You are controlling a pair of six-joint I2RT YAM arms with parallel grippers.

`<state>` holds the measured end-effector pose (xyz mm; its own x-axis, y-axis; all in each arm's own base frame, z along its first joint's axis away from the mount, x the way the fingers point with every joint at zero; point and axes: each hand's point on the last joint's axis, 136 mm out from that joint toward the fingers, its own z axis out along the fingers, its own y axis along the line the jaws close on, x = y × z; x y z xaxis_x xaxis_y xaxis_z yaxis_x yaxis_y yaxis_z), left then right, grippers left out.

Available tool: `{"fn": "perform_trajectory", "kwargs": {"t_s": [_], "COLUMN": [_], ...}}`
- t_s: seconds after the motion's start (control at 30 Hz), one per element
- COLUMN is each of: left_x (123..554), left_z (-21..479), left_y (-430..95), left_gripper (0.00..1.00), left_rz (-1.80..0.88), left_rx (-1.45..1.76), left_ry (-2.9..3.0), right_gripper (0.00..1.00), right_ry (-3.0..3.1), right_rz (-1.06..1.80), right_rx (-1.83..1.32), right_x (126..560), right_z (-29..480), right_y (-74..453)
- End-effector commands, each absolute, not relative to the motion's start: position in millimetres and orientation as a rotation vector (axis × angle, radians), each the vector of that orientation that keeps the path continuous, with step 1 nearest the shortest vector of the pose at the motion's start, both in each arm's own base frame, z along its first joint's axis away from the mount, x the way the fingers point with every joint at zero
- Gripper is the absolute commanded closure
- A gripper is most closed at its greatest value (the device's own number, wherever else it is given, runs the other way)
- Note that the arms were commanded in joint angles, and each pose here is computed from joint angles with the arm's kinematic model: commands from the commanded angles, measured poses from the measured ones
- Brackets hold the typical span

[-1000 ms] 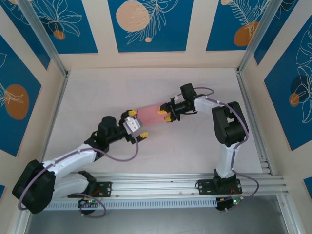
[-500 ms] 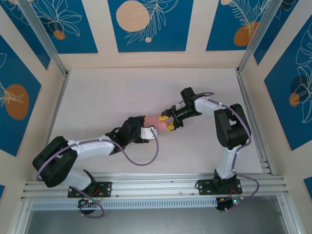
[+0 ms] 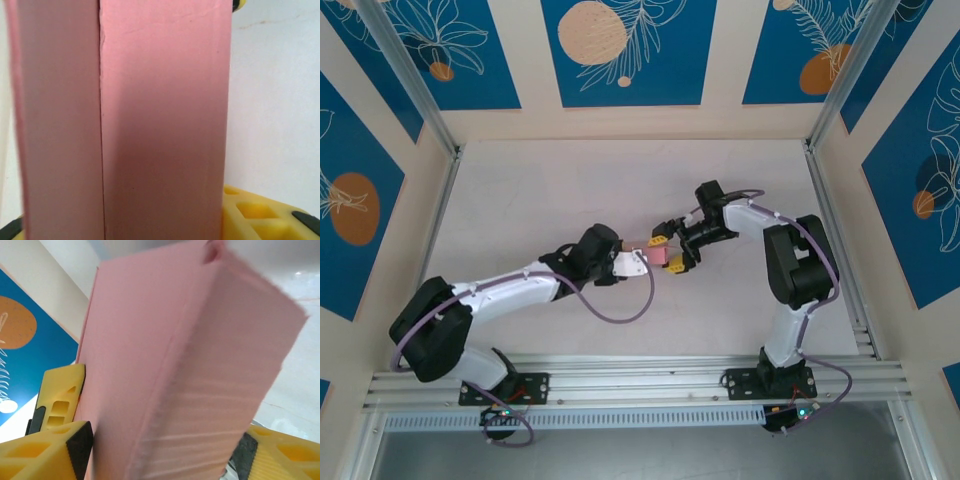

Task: Fold the paper box

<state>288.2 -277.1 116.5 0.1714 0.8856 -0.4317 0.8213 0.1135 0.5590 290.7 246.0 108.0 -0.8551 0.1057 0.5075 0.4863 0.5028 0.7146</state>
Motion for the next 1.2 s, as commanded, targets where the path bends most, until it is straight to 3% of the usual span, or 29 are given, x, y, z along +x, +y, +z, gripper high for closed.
{"fn": "perform_trajectory", "kwargs": {"t_s": [0.0, 0.17, 0.43, 0.6, 0.83, 1.17], "left_x": [270.5, 260.6, 275.5, 286.8, 296.2, 303.1], "left_z": [113.4, 116.1, 86.3, 74.6, 81.8, 84.3], "left_y": [-270.7, -261.3, -256.4, -263.0, -264.9, -261.5], "left_gripper": [0.54, 0.53, 0.53, 0.49, 0.29, 0.28], "left_rz": [-0.053, -0.213, -0.178, -0.214, -0.194, -0.138], "left_rx": [1.767, 1.81, 1.856, 1.863, 1.856, 1.813], "left_ry": [1.82, 1.989, 2.144, 2.181, 2.169, 2.17], "right_gripper": [0.23, 0.22, 0.25, 0.18, 0.13, 0.13], "right_ry": [-2.409, -2.532, -2.833, -2.994, -3.104, -3.2], "right_rz": [-1.323, -1.348, -1.273, -1.246, -1.201, -1.052], "right_rx": [-0.502, -0.555, -0.561, -0.463, -0.231, -0.151], "right_x": [290.9, 302.9, 309.1, 303.0, 292.7, 299.3], "right_z": [121.7, 133.8, 138.5, 134.1, 126.2, 110.1], "right_y": [227.3, 196.5, 163.8, 171.4, 194.8, 207.8]}}
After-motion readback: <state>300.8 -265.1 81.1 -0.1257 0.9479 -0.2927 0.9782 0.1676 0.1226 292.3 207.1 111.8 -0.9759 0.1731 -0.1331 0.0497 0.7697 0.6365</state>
